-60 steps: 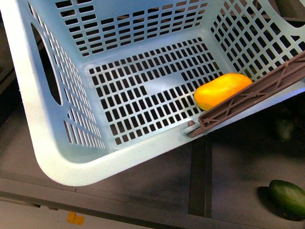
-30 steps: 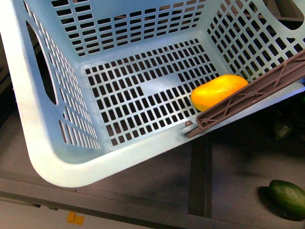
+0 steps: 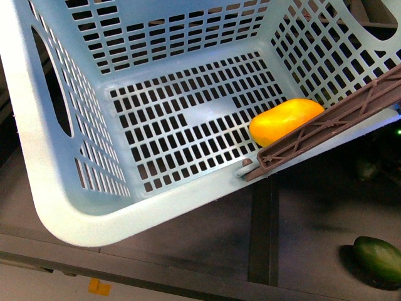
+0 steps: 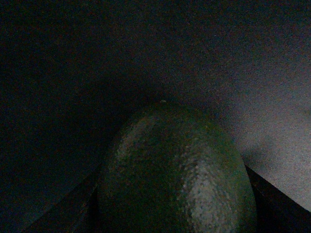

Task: Pick mango and avocado into basket

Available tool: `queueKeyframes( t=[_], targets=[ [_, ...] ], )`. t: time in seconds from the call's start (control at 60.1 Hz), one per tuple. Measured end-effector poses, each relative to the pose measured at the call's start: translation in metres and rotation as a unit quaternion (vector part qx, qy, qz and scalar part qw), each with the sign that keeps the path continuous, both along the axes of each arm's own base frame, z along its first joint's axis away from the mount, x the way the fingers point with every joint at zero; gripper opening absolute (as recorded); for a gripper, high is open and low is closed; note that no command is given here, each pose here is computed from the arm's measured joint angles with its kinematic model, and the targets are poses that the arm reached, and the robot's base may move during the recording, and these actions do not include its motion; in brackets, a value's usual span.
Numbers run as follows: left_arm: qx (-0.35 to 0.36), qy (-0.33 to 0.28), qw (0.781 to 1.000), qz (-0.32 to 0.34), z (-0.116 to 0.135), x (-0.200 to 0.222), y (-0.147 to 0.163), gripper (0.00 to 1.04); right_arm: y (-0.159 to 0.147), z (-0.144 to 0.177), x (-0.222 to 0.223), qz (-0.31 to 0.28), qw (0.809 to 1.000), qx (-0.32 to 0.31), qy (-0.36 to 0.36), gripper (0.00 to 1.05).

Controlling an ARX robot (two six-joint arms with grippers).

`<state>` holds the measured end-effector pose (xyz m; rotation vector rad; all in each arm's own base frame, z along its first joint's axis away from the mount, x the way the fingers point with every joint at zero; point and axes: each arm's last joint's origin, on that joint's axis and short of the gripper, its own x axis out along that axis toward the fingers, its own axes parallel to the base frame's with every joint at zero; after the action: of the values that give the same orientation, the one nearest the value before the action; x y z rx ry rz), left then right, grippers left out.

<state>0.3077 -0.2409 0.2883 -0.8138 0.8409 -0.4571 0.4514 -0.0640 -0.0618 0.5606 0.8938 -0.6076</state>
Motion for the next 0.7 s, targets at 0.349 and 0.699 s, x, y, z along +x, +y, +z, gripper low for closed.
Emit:
queueKeyframes(
  t=[0.349, 0.699],
  targets=[
    [0.0, 0.0, 1.0, -0.001, 0.0, 0.0, 0.0, 0.15, -0.003, 0.008, -0.015, 0.028, 0.999, 0.022, -0.025, 0.58],
    [0.0, 0.0, 1.0, 0.0, 0.0, 0.0, 0.0, 0.15, -0.026, 0.082, -0.074, 0.094, 0.992, 0.012, -0.089, 0.58]
  ],
)
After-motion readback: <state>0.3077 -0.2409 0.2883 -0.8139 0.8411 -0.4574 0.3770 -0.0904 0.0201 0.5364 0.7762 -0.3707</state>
